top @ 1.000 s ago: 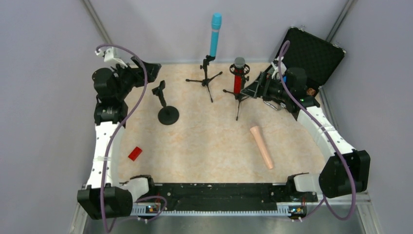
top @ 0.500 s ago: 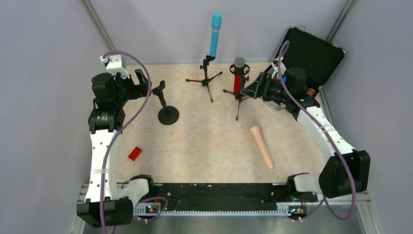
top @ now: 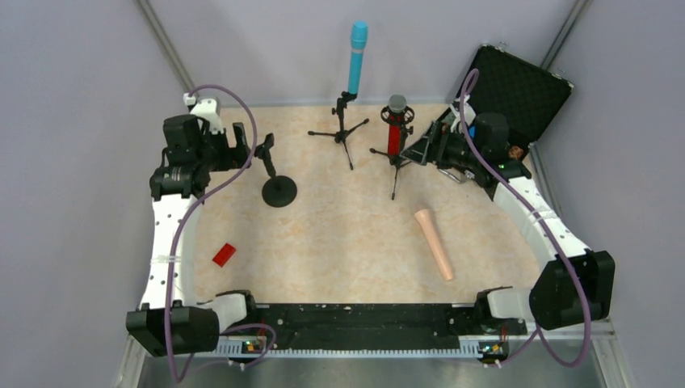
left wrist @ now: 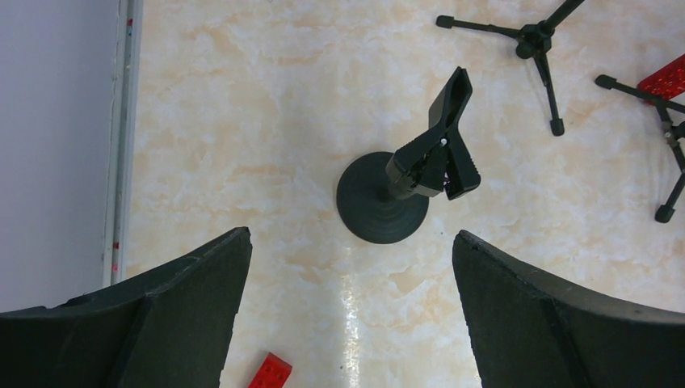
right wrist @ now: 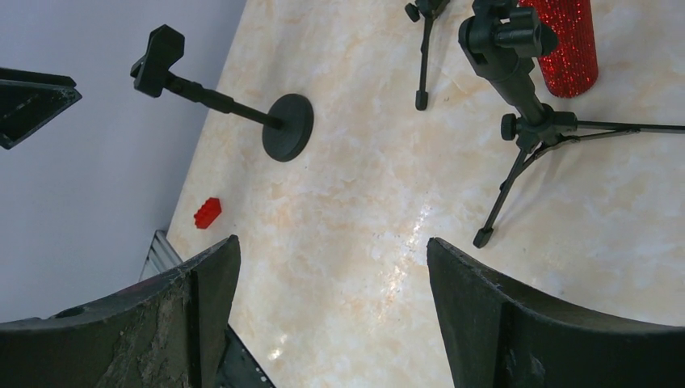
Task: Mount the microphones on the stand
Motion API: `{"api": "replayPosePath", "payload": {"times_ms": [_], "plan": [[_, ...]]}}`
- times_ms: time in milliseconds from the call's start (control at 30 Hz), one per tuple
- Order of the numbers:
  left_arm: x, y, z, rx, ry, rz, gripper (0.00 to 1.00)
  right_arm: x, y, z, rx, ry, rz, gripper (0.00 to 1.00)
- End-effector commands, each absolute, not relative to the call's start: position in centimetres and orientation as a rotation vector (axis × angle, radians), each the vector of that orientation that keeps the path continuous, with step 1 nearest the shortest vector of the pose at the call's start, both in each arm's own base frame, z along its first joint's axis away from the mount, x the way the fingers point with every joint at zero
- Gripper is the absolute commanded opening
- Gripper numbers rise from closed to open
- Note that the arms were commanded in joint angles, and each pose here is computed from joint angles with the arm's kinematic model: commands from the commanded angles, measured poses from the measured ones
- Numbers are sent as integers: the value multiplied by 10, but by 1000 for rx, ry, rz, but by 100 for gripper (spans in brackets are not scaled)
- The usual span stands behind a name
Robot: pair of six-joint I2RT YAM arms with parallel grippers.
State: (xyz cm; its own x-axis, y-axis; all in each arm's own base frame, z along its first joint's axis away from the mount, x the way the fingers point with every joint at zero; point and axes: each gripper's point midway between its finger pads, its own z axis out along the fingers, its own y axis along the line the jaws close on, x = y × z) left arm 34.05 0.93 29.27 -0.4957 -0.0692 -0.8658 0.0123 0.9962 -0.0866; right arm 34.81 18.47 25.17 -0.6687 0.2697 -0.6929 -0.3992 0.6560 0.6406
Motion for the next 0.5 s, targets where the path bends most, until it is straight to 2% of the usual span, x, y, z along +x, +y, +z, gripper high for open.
{"api": "replayPosePath", "payload": {"times_ms": [0,233,467], "plan": [[343,17,312,3,2057,-20,99,348,178,271,-135,1988,994,83],[352,10,300,50,2119,-13,97,352,177,267,-127,2001,987,83],[371,-21,293,111,2121,-130,96,353,177,264,-127,2008,981,83]]}}
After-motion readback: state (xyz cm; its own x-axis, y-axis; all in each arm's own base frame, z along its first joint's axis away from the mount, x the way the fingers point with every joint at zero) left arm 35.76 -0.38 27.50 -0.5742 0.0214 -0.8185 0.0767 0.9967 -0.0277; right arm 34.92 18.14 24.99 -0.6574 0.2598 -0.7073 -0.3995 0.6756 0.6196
